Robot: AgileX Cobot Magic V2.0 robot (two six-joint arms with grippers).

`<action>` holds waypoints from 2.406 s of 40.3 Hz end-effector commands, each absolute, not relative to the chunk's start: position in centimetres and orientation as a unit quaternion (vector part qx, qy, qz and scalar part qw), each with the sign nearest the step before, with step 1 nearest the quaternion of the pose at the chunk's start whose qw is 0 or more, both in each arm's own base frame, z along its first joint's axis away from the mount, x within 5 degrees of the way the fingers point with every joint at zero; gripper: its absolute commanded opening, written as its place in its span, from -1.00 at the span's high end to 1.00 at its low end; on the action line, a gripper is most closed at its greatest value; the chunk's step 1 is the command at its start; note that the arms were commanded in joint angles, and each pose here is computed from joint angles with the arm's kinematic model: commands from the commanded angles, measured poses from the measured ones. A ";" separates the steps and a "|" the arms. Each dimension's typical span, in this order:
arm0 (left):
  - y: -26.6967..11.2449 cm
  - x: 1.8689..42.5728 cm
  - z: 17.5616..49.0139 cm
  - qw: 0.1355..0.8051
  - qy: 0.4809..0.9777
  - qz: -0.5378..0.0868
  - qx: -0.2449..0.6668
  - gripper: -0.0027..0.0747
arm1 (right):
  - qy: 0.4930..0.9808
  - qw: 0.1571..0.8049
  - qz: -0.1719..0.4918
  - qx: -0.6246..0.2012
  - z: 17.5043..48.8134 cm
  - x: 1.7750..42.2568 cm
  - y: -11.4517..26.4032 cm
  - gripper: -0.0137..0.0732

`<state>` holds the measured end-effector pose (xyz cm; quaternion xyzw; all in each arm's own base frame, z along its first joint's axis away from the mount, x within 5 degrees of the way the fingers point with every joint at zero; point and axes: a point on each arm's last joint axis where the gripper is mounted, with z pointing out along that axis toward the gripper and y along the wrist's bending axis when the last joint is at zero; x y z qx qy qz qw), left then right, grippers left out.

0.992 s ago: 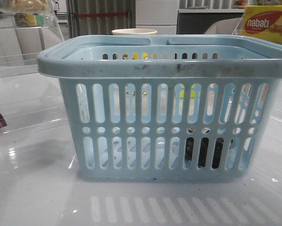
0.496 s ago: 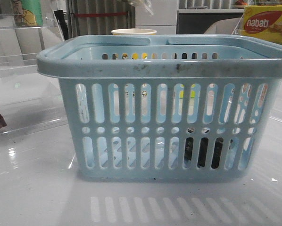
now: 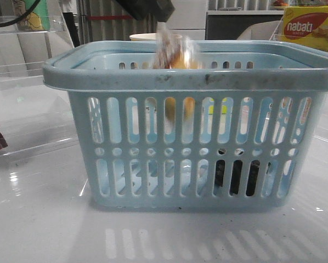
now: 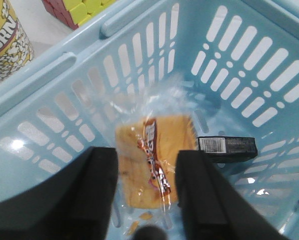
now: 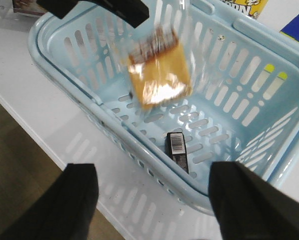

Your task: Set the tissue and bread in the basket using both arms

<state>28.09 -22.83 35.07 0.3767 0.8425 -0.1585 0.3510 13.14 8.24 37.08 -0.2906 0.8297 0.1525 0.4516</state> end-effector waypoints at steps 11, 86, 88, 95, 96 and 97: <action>-20.2 24.1 42.8 0.457 0.790 -0.194 0.360 -0.14 | 0.806 0.495 0.157 -0.282 38.6 13.2 8.2 -0.63; -8.5 9.2 37.0 0.480 0.783 -0.187 0.349 0.69 | 0.808 0.493 0.157 -0.283 38.5 13.2 8.2 0.55; -8.4 9.2 37.0 0.480 0.784 -0.187 0.346 0.69 | 0.808 0.493 0.157 -0.283 38.5 13.2 8.2 0.55; -8.5 9.3 37.0 0.479 0.785 -0.187 0.346 0.69 | 0.808 0.493 0.157 -0.283 38.5 13.2 8.2 0.55; -8.5 9.3 37.0 0.479 0.785 -0.187 0.346 0.69 | 0.808 0.493 0.157 -0.283 38.5 13.2 8.2 0.55; -8.5 9.3 37.0 0.479 0.785 -0.187 0.346 0.69 | 0.808 0.493 0.157 -0.283 38.5 13.2 8.2 0.55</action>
